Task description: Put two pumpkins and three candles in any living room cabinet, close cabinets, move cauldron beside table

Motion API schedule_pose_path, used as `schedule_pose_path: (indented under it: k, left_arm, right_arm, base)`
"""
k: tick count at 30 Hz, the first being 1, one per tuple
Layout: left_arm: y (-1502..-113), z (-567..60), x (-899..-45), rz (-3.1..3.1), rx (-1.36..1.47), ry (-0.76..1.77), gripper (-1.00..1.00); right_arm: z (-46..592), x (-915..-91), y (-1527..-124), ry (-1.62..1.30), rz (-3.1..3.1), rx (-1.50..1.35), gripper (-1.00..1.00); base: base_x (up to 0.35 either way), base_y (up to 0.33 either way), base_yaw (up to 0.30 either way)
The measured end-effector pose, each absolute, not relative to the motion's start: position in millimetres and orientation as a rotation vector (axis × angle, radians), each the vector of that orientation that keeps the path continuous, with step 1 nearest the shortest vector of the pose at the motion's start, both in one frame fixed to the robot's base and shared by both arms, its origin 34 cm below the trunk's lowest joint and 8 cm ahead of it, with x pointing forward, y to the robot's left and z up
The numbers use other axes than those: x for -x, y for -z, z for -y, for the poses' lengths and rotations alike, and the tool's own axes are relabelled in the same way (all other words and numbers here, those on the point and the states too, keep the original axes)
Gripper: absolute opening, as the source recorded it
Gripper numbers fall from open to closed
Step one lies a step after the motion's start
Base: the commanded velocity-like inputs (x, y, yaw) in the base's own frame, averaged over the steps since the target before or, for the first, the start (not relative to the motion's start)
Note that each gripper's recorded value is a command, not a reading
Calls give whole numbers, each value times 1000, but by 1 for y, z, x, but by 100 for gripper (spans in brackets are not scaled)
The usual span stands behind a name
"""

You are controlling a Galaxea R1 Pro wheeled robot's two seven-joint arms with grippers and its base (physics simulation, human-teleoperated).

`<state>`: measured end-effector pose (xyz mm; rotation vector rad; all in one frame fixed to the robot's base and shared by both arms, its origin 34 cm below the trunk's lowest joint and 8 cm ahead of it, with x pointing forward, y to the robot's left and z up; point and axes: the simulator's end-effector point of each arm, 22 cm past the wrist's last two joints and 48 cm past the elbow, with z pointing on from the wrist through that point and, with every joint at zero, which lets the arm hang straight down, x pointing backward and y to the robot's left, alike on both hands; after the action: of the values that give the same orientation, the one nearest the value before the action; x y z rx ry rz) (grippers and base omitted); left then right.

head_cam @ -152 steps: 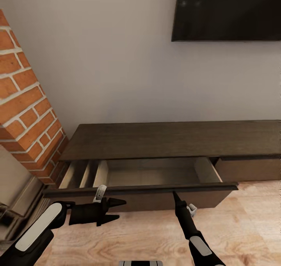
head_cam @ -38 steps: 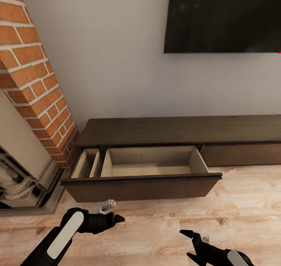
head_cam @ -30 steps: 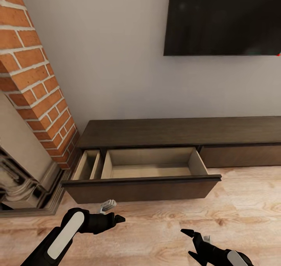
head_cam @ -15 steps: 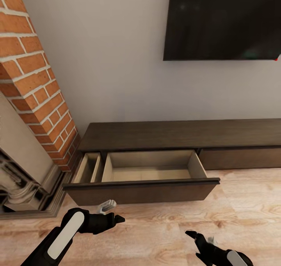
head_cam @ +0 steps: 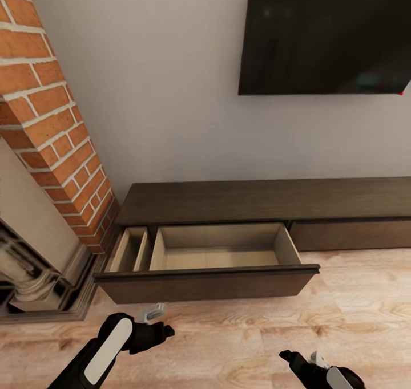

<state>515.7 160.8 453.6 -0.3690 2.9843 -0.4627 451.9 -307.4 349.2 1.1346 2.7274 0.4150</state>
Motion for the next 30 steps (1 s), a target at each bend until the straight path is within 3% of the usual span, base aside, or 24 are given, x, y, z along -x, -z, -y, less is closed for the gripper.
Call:
schedule_pose_path:
  k: [7,23,30]
  left_arm:
    - [-451,-191,-520,-2953,451,228,100]
    - [-482,-184,-523,-2956,444,229,100]
    - [-494,-190,-526,-2951,415,184,100]
  right_arm:
    - [342,-417,-352,-55,-2861,-1128,100]
    - [342,-422,-383,21,-2882,-1030,100]
    - [336,-409,-394,255,-2913,-966,100]
  base:
    - [0,0,0]
    - [0,0,0]
    - [0,0,0]
